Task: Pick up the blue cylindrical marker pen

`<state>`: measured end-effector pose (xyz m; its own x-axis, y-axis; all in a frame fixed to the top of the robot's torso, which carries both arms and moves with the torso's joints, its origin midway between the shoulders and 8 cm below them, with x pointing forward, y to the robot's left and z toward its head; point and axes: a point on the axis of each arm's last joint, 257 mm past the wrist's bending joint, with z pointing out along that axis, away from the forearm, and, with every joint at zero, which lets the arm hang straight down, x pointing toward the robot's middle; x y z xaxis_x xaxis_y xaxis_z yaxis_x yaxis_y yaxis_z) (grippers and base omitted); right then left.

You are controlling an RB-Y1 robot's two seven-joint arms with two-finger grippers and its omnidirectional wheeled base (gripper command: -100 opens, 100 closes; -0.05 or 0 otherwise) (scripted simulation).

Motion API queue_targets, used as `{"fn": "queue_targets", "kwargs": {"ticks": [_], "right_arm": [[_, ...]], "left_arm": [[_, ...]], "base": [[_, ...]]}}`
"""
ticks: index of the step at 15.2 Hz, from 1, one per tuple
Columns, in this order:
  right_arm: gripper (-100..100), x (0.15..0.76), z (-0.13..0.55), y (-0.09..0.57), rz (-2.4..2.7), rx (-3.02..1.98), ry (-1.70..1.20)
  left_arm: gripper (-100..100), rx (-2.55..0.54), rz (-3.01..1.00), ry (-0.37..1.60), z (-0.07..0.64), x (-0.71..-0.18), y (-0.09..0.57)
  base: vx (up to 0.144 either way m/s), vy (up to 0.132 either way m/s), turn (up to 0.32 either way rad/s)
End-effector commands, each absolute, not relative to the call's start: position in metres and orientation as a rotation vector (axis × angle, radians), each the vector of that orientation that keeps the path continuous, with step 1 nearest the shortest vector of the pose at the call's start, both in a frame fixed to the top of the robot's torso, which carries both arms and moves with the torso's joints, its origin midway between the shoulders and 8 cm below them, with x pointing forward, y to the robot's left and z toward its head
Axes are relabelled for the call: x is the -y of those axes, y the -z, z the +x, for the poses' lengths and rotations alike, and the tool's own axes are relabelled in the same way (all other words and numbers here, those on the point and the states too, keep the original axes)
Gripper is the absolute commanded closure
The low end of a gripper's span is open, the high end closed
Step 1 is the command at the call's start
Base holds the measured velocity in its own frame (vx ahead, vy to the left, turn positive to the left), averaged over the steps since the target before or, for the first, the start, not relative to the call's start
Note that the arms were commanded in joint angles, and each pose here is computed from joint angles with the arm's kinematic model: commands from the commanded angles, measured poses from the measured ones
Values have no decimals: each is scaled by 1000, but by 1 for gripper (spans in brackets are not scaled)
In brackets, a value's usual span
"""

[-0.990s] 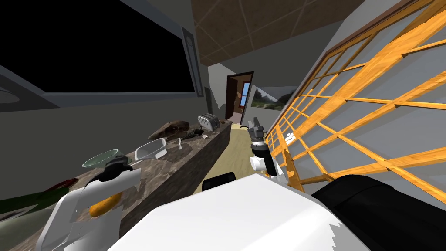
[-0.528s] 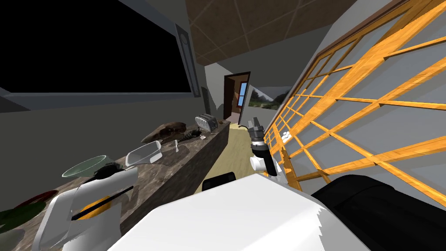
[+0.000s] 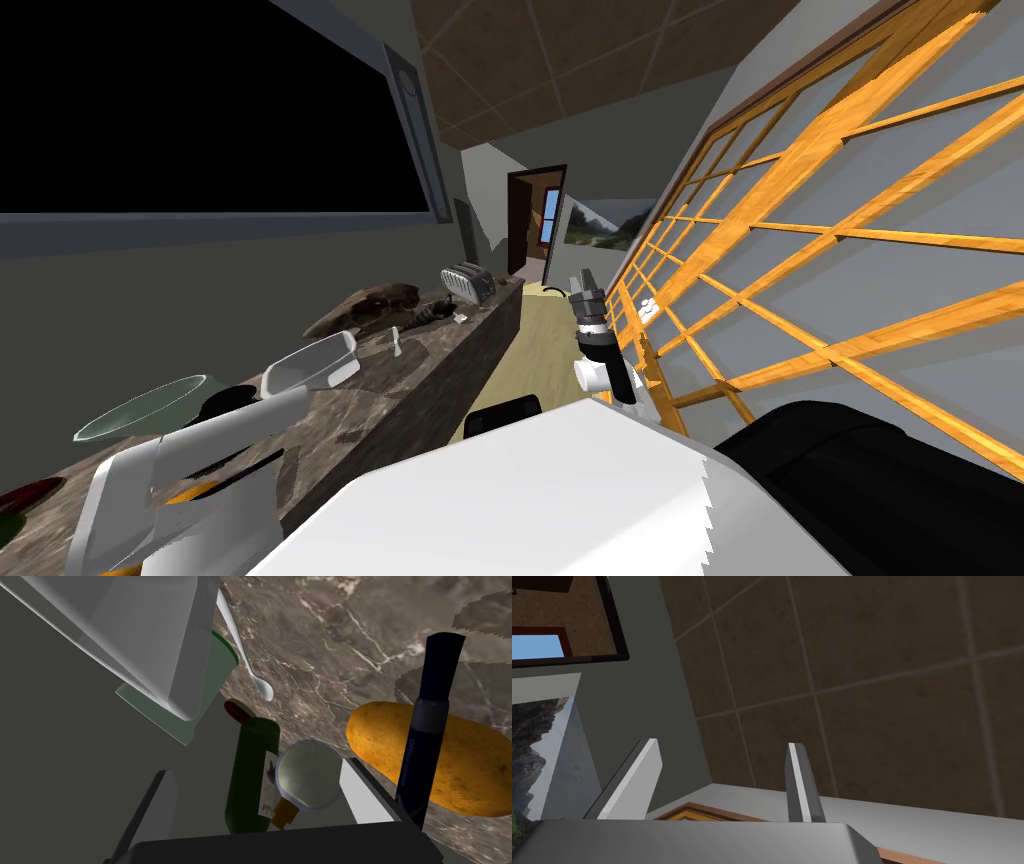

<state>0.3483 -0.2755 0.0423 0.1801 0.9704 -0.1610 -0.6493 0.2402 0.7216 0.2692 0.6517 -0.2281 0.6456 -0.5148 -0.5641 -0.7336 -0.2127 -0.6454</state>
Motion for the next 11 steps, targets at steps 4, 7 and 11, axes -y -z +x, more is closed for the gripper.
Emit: {"fn": "queue_targets", "kwargs": {"ticks": [4, 7, 11], "right_arm": [[0, 275, 348, -42, 570, -686, -1236], [0, 275, 348, -42, 570, -686, -1236], [0, 275, 348, -42, 570, -686, -1235]], "left_arm": [[-100, -958, -1984, -351, 244, -652, 243], [-100, -935, -2045, -393, 228, -651, 252], [-100, -893, -2149, -463, 203, -648, 266]], "base": [[14, 4, -56], [13, 6, -66], [9, 6, -59]]}}
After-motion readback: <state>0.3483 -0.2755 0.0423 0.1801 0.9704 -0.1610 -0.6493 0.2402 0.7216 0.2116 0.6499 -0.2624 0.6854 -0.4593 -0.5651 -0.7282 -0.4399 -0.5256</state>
